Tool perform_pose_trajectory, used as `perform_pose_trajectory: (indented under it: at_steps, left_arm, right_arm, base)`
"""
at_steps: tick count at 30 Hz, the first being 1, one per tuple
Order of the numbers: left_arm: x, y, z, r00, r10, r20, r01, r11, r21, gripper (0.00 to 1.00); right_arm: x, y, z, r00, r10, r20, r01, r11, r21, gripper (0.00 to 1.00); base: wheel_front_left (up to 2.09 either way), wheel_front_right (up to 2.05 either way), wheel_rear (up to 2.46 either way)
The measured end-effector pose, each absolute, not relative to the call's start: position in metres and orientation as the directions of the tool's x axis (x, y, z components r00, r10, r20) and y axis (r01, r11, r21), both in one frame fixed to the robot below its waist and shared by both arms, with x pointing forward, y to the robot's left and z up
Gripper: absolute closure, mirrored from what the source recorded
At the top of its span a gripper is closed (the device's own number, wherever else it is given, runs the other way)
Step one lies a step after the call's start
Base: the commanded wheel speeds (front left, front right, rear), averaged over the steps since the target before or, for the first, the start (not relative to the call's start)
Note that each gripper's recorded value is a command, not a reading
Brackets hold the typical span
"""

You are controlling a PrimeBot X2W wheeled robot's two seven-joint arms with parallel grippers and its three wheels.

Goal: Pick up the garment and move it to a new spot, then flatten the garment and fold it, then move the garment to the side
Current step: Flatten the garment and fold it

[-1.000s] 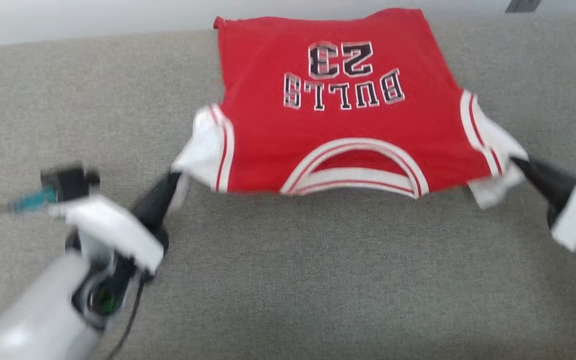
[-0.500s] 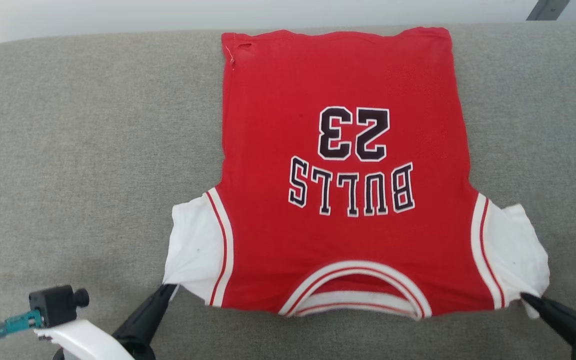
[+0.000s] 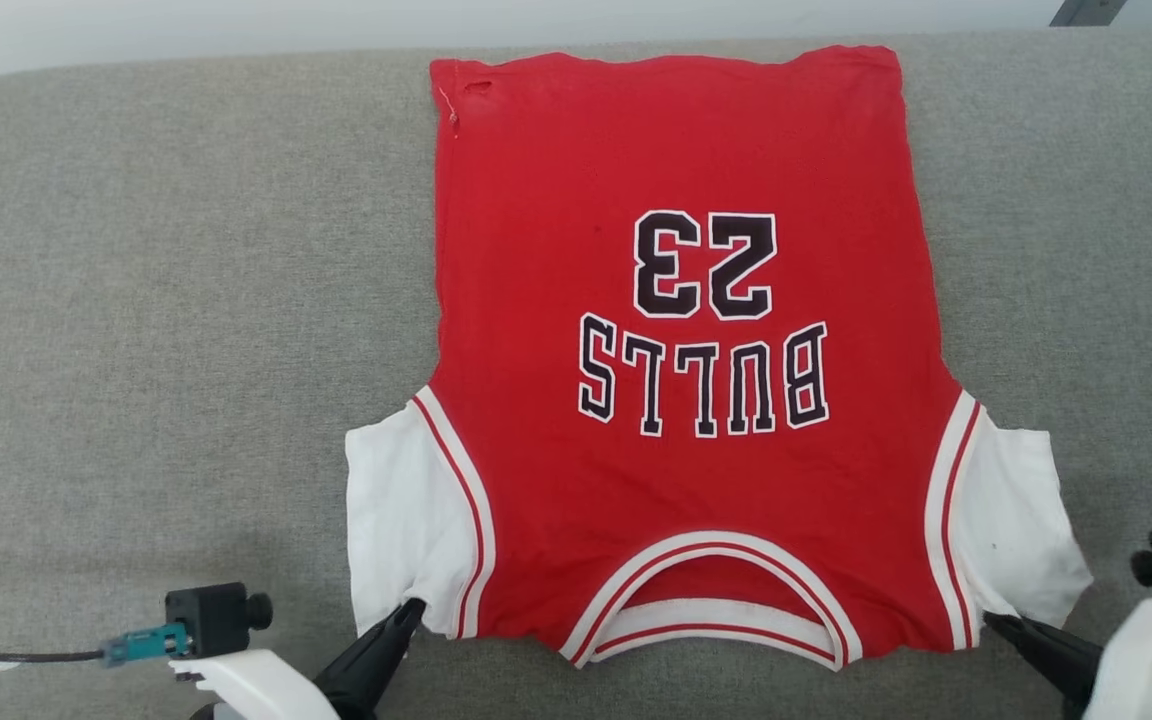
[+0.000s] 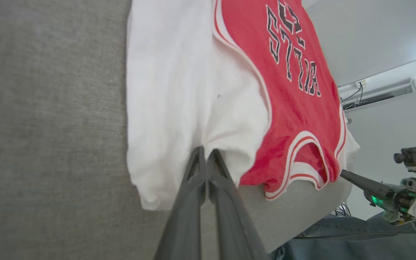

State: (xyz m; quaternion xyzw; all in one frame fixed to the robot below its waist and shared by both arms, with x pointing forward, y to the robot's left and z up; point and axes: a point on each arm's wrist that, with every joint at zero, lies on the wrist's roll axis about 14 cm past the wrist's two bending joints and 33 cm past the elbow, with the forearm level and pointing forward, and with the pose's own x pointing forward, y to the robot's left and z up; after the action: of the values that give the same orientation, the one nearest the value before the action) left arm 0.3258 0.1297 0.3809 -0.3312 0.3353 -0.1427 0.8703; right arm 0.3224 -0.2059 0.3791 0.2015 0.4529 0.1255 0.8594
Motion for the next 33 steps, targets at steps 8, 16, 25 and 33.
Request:
perform_pose_trajectory:
  at_steps: [8, 16, 25, 33]
  left_arm:
    - [0.331, 0.126, 0.371, 0.736, -0.468, -0.489, 0.024, 0.740, -0.672, 1.00]
    - [0.336, 0.123, 0.378, 0.772, -0.457, -0.442, 0.038, 0.727, -0.685, 1.00]
    - [0.360, 0.106, 0.387, 0.790, -0.478, -0.384, 0.090, 0.710, -0.699, 1.00]
    - [0.377, 0.096, 0.382, 0.797, -0.482, -0.365, 0.108, 0.707, -0.699, 1.00]
  right_arm:
    - [0.334, -0.205, 0.374, 0.565, 0.380, -0.732, -0.047, 0.901, 0.431, 0.00]
    - [0.373, -0.230, 0.432, 0.652, 0.374, -0.660, -0.133, 0.913, 0.386, 0.00]
    - [0.509, -0.259, 0.503, 0.800, 0.271, -0.535, -0.182, 0.960, 0.213, 0.00]
    - [0.637, -0.232, 0.475, 0.790, 0.180, -0.586, -0.148, 0.984, 0.103, 0.00]
  base:
    - [0.00, 0.00, 0.00]
    - [0.00, 0.00, 0.00]
    - [0.00, 0.00, 0.00]
    - [0.00, 0.00, 0.00]
